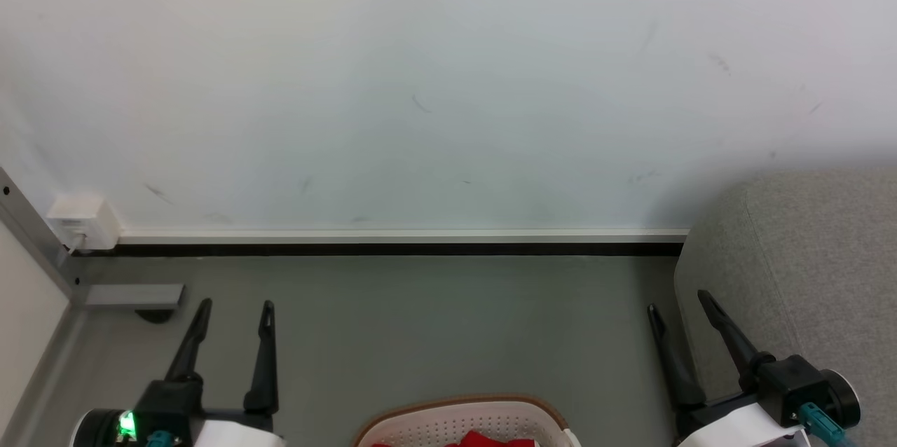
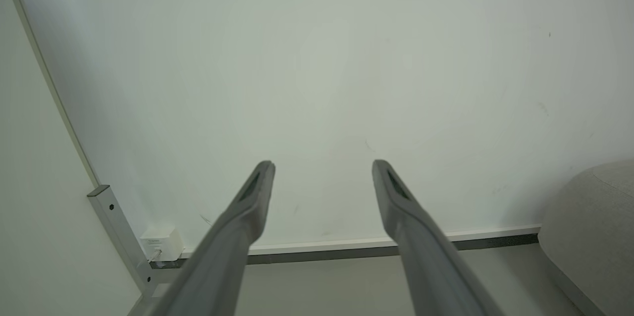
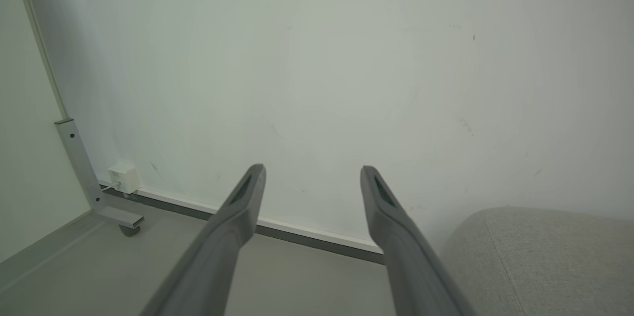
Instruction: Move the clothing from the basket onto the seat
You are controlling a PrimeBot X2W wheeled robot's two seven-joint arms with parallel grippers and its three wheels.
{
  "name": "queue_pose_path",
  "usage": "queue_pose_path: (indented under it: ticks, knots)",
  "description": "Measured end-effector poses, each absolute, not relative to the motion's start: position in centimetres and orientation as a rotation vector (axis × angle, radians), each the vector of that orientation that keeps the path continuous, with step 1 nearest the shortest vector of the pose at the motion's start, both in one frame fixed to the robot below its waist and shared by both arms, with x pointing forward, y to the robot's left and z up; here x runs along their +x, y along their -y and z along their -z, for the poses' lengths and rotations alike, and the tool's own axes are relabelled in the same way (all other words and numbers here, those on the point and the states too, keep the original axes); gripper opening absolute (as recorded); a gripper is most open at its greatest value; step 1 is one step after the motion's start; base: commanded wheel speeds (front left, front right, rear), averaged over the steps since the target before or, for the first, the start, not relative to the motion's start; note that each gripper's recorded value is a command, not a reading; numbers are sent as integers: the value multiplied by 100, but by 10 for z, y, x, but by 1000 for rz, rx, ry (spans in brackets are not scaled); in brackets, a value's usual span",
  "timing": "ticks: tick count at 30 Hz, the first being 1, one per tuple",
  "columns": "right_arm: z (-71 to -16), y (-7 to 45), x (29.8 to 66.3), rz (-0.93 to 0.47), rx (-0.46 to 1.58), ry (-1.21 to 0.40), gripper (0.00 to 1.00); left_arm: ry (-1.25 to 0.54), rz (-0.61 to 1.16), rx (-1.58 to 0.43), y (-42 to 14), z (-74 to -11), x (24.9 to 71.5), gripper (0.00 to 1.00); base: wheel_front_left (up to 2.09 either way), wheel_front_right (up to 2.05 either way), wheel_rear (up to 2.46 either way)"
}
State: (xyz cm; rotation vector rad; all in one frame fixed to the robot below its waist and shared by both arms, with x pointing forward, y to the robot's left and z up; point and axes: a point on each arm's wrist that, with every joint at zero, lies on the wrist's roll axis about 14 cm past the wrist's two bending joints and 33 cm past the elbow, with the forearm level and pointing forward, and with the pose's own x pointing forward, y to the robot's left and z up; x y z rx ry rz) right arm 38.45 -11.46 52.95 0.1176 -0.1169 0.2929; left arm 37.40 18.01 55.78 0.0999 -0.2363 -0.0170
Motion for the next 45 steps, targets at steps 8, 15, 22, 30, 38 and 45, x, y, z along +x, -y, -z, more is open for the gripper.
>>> queue_pose_path:
  ticks: [8,15,22,30,38,45]
  knots:
    - [-530,115,385,-289,127,118,100,235,20,95,-179,-557,374,100,0,0,0]
    - [-531,115,386,-288,133,121,100,229,29,87,-177,-555,375,100,0,0,0]
    - [-531,118,388,-281,137,123,100,217,47,58,-173,-551,379,100,0,0,0]
    - [-542,133,398,-242,147,157,100,159,113,-38,-155,-532,396,100,0,0,0]
    - [-552,146,425,-206,144,198,100,83,170,-104,-135,-503,435,100,0,0,0]
    - [-544,154,448,-177,141,193,100,-60,253,-134,-104,-450,462,100,0,0,0]
